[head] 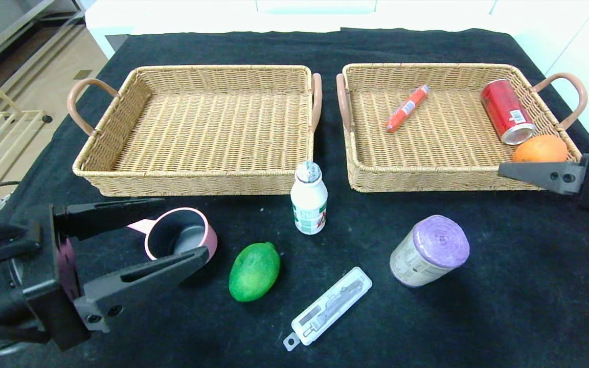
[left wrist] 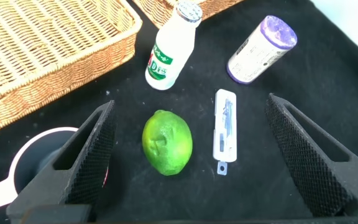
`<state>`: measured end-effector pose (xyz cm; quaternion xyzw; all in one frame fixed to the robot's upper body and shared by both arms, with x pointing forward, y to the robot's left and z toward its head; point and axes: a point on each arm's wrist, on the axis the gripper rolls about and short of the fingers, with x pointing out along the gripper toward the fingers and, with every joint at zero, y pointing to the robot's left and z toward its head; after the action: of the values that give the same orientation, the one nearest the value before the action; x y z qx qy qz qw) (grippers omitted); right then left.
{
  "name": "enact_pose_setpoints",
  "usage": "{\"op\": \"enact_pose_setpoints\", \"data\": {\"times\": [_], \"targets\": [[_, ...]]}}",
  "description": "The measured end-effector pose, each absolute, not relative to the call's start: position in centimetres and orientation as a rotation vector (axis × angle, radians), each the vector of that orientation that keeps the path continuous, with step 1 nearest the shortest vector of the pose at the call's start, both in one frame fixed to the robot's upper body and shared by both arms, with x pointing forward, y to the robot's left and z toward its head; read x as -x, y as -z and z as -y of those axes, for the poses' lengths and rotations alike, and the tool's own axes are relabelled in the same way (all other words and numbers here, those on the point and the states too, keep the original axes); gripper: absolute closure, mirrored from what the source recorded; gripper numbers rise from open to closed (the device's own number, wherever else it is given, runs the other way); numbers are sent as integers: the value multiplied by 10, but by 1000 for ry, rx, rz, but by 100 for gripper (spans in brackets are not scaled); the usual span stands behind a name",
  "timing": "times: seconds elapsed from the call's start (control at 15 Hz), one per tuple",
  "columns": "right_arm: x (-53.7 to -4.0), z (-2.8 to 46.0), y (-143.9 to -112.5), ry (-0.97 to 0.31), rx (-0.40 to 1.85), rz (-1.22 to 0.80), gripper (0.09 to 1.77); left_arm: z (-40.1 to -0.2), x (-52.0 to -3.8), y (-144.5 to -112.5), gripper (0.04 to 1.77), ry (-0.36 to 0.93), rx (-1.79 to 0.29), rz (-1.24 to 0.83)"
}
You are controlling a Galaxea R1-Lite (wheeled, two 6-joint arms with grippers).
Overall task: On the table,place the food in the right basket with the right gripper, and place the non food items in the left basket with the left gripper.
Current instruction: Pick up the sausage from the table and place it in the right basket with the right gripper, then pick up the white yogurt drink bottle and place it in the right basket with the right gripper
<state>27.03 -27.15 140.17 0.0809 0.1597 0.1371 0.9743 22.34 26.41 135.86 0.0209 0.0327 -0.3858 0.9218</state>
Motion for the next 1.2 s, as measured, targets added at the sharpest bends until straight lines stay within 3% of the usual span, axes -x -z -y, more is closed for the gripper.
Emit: {"op": "enact_pose_setpoints", "data": {"times": [0.53,1.2], "targets": [[-204,275,-1388,-445,-59,-262,16,-267,-216,-1363,9,798,-46,-37],[-202,247,-1390,-601,2,-278,16,-268,-214,-1364,9,798,-52,-27]]}}
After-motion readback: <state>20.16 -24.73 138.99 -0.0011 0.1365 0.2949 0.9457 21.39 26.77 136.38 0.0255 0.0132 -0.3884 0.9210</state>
